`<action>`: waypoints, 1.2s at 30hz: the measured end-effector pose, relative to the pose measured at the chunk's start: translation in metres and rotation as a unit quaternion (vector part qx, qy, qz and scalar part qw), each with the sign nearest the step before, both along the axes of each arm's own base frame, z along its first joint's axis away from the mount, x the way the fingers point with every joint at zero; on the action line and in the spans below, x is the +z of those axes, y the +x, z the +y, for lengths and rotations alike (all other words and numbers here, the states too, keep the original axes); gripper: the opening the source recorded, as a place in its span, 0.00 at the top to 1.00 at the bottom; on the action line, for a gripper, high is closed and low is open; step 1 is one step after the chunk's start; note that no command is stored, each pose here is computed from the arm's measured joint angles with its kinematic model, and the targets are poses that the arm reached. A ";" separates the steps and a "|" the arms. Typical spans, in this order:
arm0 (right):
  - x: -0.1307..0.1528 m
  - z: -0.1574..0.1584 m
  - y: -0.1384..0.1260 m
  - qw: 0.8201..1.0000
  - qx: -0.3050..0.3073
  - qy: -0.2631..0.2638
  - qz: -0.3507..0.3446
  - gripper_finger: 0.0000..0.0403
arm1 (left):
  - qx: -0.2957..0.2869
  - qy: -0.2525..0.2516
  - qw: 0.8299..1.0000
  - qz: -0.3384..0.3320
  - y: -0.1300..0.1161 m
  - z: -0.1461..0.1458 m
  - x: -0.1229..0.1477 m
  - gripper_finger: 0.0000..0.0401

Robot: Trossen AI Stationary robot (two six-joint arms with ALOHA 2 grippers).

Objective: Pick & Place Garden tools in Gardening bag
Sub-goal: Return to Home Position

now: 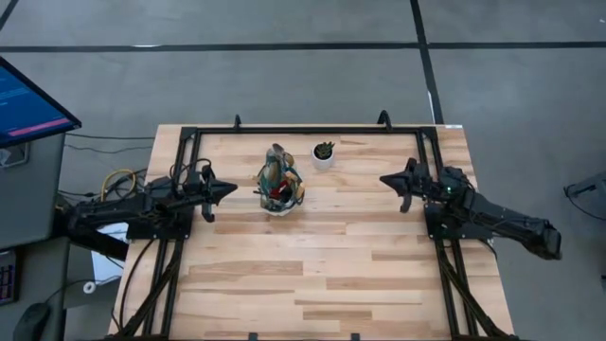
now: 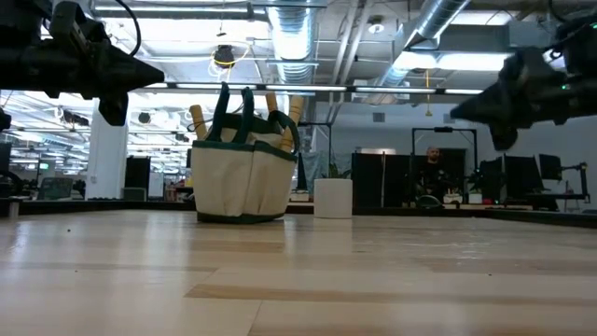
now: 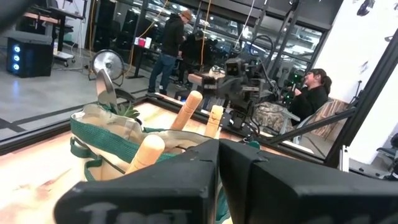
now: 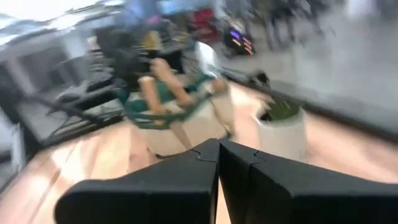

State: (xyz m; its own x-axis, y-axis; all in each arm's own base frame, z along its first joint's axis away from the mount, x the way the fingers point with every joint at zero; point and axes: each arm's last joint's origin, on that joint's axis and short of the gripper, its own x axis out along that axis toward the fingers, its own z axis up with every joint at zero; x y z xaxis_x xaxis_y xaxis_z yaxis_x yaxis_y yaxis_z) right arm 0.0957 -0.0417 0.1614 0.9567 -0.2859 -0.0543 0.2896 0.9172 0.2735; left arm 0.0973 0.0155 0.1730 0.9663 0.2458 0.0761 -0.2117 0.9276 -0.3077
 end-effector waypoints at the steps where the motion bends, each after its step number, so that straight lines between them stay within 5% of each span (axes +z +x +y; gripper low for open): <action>1: -0.002 -0.001 0.000 0.999 -0.014 0.032 0.001 1.00 | 0.000 0.000 1.000 0.000 0.000 0.000 0.000 1.00; 5: -0.003 -0.003 -0.001 0.994 -0.044 0.103 -0.017 1.00 | 0.000 0.000 1.000 0.000 0.000 0.000 0.000 1.00; 36: -0.003 -0.003 -0.001 0.994 -0.043 0.097 -0.015 1.00 | 0.001 0.001 1.000 -0.007 0.000 0.000 0.001 1.00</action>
